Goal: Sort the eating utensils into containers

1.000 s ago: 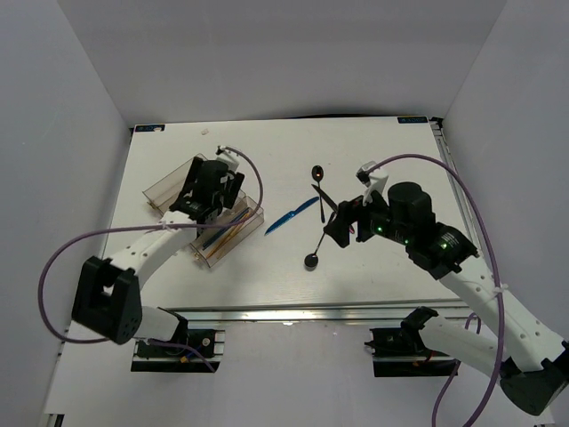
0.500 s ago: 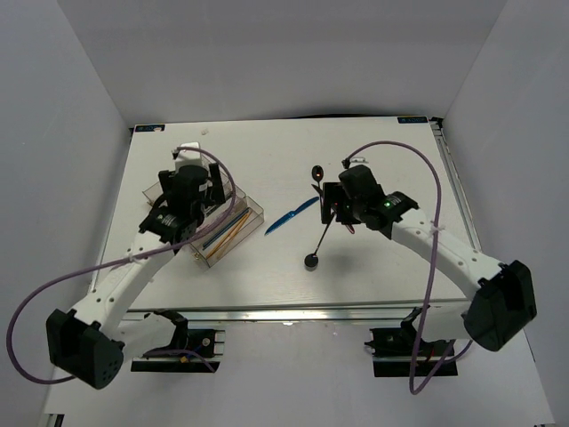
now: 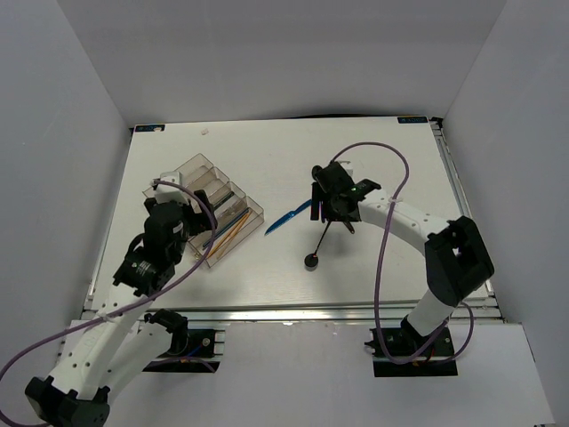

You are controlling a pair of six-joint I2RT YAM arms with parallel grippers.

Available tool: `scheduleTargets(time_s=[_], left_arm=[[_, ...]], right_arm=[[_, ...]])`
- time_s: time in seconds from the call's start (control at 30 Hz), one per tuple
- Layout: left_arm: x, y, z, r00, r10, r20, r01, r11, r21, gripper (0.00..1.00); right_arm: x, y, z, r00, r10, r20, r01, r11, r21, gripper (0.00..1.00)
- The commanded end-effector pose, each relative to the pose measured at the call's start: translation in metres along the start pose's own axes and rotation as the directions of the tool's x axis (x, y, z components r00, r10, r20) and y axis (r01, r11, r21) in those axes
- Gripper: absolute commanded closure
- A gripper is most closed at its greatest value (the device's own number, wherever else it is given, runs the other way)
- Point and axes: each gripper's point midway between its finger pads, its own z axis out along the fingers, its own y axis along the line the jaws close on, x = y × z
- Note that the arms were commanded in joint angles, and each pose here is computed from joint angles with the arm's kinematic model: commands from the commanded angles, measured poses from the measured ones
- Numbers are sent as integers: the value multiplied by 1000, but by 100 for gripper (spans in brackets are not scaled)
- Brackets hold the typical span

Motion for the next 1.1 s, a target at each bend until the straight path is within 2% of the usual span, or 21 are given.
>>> scheduleTargets(time_s=[0.0,0.1,0.17,0.27,0.33,0.4,0.63,0.7,0.73,0.77,0.83,1.0,1.07], left_arm=[[10,-7,7,999,20,-45,-18,999,31,2],[17,-7,12,997,36,-75,-35,999,17,2],[18,-8,13,996,37,-78,-36,999,26,2],[18,-9,12,996,38,-76,-36,999,31,2],[18,-8,12,996,39,-76,-37,999,30,2],[17,-7,12,997,40,-72,-39,999,23,2],[17,-8,11,997,40,-70,-38,999,30,2],[16,-9,11,997,40,-69,-38,999,32,2],[16,-8,11,997,40,-69,-38,999,32,2],[15,-9,11,997,39,-66,-36,999,33,2],[15,-8,10,997,38,-65,-36,999,33,2],[15,-7,9,997,37,-61,-35,999,28,2],[14,-7,9,998,34,-57,-33,999,27,2]], right_arm=[[-4,3,-10,992,119,34,-119,993,0,14],[5,9,-3,982,184,40,-183,982,-42,17],[10,12,1,983,181,43,-179,983,-46,18],[18,14,13,986,164,16,-164,986,5,20],[30,11,21,984,176,-29,-172,980,98,25],[33,7,28,979,204,-18,-198,965,173,30],[76,14,37,973,222,-59,-207,959,194,39],[86,19,45,969,231,-87,-215,962,166,44],[93,17,48,967,231,-105,-211,962,173,51],[96,16,50,967,230,-113,-209,962,178,61],[105,12,53,964,227,-137,-197,958,207,66],[117,7,53,959,232,-165,-192,955,227,87],[118,5,48,960,233,-157,-194,954,230,91]])
